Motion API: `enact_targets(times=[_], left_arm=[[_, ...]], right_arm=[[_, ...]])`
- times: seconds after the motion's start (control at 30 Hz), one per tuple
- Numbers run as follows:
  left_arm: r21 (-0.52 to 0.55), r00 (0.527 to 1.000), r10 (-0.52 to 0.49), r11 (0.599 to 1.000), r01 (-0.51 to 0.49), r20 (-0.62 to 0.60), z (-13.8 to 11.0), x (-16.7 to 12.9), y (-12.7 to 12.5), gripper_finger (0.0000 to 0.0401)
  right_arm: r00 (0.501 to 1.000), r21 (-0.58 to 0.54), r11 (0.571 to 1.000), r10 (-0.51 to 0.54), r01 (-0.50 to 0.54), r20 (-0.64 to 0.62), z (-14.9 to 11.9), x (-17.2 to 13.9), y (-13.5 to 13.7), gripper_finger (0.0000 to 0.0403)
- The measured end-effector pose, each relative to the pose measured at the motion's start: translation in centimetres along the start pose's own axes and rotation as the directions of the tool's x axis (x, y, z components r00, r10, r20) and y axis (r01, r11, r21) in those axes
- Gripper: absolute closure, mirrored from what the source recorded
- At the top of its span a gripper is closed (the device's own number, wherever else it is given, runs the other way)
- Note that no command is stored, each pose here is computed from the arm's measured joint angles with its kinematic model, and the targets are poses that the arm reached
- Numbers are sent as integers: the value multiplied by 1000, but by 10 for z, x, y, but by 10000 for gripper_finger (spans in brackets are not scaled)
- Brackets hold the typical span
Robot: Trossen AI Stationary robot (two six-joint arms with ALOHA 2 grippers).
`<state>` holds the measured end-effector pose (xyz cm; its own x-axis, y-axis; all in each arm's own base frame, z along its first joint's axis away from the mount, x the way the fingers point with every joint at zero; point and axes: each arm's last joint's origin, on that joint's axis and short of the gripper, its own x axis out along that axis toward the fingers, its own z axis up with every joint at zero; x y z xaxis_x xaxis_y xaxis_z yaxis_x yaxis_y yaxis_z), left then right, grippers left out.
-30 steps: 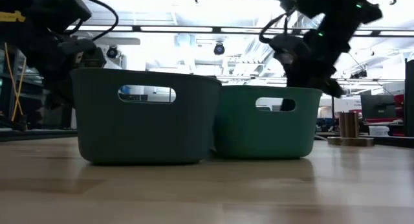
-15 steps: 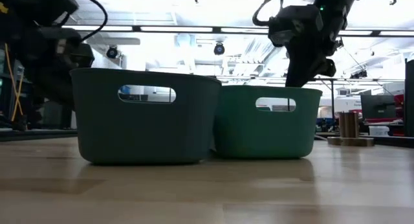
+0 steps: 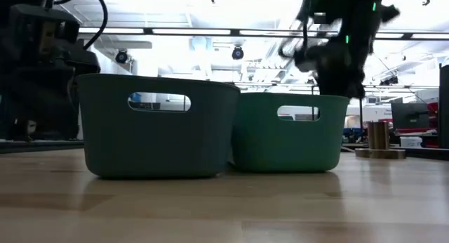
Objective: Sort batteries
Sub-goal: Adjust the bins to the center of the table
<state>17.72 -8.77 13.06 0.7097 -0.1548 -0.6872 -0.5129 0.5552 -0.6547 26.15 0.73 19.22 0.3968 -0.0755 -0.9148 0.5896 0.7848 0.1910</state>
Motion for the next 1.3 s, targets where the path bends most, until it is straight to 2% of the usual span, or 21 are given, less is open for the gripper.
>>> enact_targets(times=[0.1, 0.2, 0.33, 0.57, 0.8, 0.93, 1.13, 1.3], left_arm=[[-6, 999, -27, 1000, 28, 21, -2, 9, -3, 401], [-30, 998, 11, 999, -9, 55, 1, 16, 2, 401], [-36, 995, 55, 998, -52, 82, 9, 21, 8, 401], [-25, 981, 101, 995, -98, 168, 37, 23, 18, 401], [5, 962, 107, 994, -112, 250, 65, 23, 27, 401], [-4, 954, 114, 993, -118, 278, 76, 21, 32, 401], [30, 971, 65, 997, -73, 229, 82, 19, 32, 401], [35, 972, 29, 999, -38, 231, 82, 14, 28, 401]], right_arm=[[1000, 58, 998, 5, -4, -5, -2, 15, -20, 403], [996, 96, 993, 72, -76, 44, 3, 23, -27, 403], [990, 110, 986, 115, -123, 79, 1, 27, -27, 403], [986, 163, 975, 139, -152, 88, -16, 34, -19, 403], [985, 240, 960, 119, -145, 122, -33, 36, -7, 403], [986, 246, 958, 124, -148, 113, -41, 35, 1, 403], [993, 245, 964, 87, -105, 80, -47, 35, 0, 403], [995, 251, 965, 52, -73, 91, -41, 36, -8, 403]])
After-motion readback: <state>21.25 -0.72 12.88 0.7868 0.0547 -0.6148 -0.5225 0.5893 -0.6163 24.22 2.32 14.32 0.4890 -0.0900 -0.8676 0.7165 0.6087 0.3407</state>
